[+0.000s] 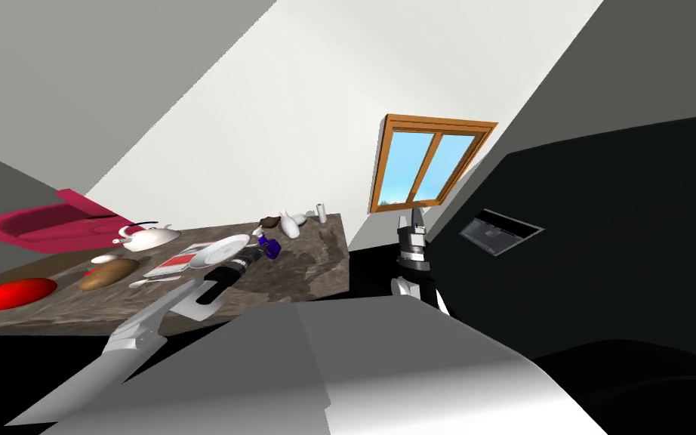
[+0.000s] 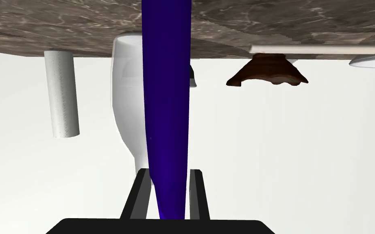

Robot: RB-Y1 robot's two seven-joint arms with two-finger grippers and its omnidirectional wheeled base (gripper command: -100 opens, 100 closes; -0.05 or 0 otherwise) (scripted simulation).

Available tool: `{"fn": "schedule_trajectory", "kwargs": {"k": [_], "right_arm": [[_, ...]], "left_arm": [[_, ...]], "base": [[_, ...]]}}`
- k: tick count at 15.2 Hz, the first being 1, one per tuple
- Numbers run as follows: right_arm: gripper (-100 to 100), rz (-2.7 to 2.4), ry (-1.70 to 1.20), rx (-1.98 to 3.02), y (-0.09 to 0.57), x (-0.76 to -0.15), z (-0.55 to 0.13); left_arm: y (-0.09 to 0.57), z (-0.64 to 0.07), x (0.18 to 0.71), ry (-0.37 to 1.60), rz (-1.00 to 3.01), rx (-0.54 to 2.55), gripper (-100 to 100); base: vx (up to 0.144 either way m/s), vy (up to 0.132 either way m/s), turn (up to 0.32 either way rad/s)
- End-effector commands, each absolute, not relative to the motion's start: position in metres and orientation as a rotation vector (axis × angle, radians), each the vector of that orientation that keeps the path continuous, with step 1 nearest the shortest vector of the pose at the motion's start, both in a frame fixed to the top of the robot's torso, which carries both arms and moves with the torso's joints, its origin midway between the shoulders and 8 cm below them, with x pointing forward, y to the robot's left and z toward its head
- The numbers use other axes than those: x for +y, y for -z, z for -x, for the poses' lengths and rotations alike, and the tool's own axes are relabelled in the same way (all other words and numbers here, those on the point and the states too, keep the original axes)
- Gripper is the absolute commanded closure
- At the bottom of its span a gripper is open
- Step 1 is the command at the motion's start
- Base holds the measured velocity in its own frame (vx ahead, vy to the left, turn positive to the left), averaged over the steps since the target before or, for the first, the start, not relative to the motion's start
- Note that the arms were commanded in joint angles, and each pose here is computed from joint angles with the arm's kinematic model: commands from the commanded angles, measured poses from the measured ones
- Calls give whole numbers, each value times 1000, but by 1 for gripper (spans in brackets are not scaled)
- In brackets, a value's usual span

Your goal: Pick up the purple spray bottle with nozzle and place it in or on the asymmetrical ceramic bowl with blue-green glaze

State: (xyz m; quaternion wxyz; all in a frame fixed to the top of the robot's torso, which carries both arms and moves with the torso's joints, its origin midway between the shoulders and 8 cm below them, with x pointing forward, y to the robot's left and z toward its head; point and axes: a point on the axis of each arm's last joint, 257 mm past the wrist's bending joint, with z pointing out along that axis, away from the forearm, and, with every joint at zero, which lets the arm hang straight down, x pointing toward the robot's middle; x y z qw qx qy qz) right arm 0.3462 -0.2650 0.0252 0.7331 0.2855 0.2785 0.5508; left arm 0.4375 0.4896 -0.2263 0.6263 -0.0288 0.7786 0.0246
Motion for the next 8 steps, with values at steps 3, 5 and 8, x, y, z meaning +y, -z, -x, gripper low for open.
{"fn": "schedule_trajectory", "kwargs": {"k": [3,5,8], "right_arm": [[0,-628,-1211,613,-25,-265,-346],[0,-628,-1211,613,-25,-265,-346],[0,-628,-1211,613,-25,-265,-346]], "left_arm": [[220,-435,547,-168,133,1803,100],[215,-435,566,-204,156,1806,100],[205,-433,602,-277,205,1807,100]], "base": [[-153,122,-326],[-134,128,-307],[-144,96,-271]]}}
